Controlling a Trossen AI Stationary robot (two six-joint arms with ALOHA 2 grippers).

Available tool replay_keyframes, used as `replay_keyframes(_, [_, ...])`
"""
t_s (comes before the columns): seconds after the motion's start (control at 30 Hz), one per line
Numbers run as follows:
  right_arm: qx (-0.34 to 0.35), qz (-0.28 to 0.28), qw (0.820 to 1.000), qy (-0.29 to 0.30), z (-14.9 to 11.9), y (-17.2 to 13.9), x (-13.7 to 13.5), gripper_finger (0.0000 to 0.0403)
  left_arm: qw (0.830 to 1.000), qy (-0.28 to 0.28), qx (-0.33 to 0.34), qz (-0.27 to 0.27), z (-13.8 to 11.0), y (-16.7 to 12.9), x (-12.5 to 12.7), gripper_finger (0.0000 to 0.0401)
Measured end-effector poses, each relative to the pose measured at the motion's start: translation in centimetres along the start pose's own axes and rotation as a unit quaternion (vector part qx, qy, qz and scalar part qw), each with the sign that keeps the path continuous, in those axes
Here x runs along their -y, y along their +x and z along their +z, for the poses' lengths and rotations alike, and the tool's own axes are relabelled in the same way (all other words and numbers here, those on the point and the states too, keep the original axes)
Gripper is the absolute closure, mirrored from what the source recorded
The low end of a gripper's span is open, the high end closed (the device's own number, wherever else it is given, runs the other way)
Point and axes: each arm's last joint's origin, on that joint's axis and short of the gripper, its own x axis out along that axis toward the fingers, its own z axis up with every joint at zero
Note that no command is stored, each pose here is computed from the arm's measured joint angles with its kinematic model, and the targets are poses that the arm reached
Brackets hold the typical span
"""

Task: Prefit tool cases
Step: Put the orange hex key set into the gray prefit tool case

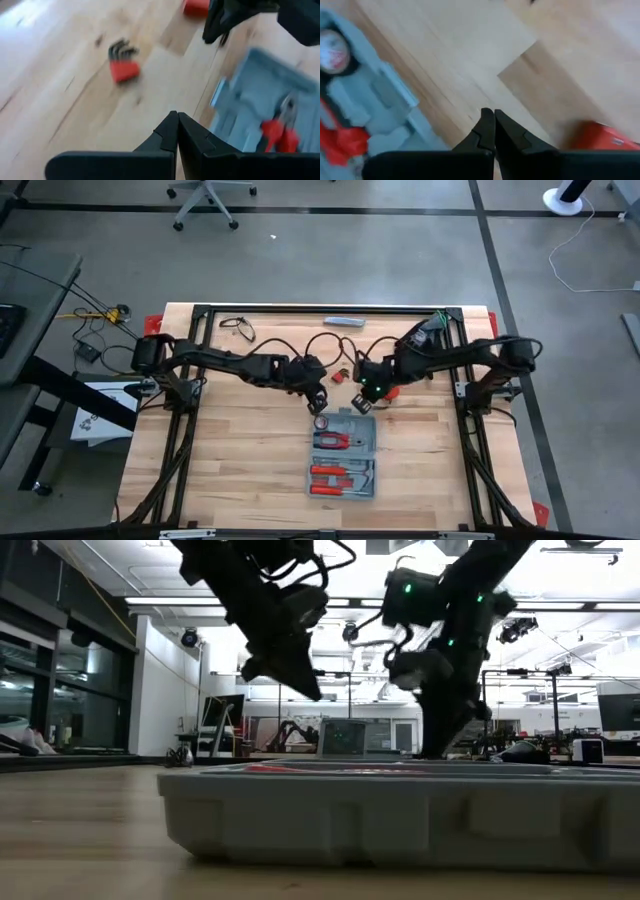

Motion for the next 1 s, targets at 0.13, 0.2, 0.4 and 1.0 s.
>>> replay_keyframes(0.13, [0.04, -0.006, 0.999, -0.007, 0.0, -3.1, 0.5, 0.0403, 0.998, -0.025, 0.042, -0.026, 1.2, 0.1, -0.3, 0.0401])
replay_keyframes(0.2, [0.071, -0.006, 0.997, -0.006, 0.0, -4.9, 0.8, 0.0403, 0.997, -0.049, 0.049, -0.039, 1.7, 0.2, -0.8, 0.0401])
replay_keyframes(0.4, [0.142, 0.017, 0.989, -0.028, -0.6, -9.4, 1.4, 0.0403, 0.993, -0.106, 0.038, -0.031, 2.2, 1.3, -3.0, 0.0396])
replay_keyframes(1.0, [0.188, -0.048, 0.981, 0.002, -1.0, -10.8, 2.3, 0.0403, 0.986, -0.126, -0.036, -0.106, 3.6, 5.0, -9.1, 0.0191])
